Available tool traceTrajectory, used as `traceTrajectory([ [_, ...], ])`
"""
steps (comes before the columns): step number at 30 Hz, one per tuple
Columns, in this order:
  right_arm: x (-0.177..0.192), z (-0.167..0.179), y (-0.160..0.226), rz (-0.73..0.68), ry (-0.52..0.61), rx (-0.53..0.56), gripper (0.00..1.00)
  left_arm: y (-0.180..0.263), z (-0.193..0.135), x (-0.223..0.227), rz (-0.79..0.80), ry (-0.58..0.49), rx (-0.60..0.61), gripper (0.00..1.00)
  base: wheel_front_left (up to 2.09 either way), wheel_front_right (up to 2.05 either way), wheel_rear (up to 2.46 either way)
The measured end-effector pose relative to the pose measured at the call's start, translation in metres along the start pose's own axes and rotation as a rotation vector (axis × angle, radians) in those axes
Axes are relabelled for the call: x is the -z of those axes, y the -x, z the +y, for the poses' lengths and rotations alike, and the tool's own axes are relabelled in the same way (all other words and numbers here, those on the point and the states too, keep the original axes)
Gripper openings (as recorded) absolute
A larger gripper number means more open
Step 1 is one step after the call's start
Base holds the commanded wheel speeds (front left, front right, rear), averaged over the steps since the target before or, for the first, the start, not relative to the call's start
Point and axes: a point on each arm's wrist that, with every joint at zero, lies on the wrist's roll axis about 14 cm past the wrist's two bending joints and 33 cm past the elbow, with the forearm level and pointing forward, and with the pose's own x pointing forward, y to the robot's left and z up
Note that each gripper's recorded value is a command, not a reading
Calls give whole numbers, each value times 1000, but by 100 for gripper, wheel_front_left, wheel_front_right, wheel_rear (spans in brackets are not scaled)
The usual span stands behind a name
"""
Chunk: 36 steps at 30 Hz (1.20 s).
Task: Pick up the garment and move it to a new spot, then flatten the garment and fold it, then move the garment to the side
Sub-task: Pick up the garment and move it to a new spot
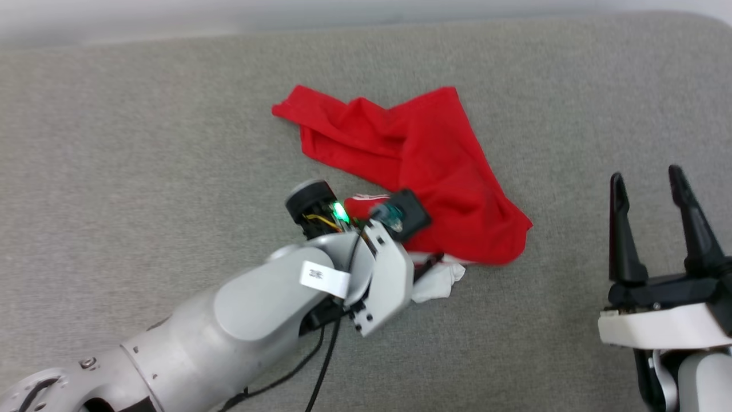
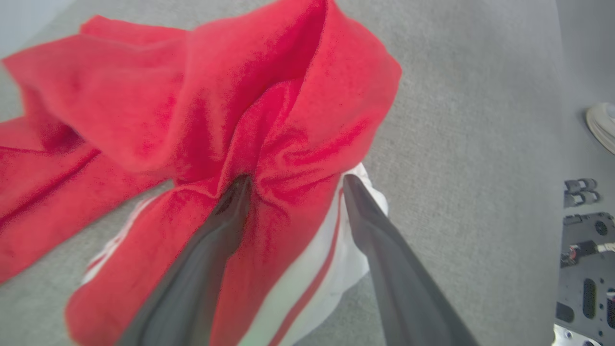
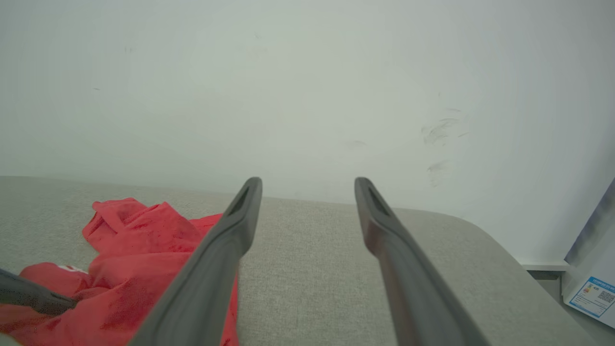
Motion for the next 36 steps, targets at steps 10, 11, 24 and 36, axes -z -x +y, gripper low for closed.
traceTrajectory([
  [10,-1,11,26,28,-31,-26,100,64,40,-57,-361,25,-317,100,0,0,0],
  [11,0,13,28,31,-34,-32,100,74,45,-59,-388,30,-358,100,0,0,0],
  [24,-3,29,46,39,-78,-74,100,197,82,-27,-554,87,-871,100,0,0,0],
  [36,-3,38,54,46,-109,-97,100,271,60,4,-651,117,-1190,100,0,0,0],
])
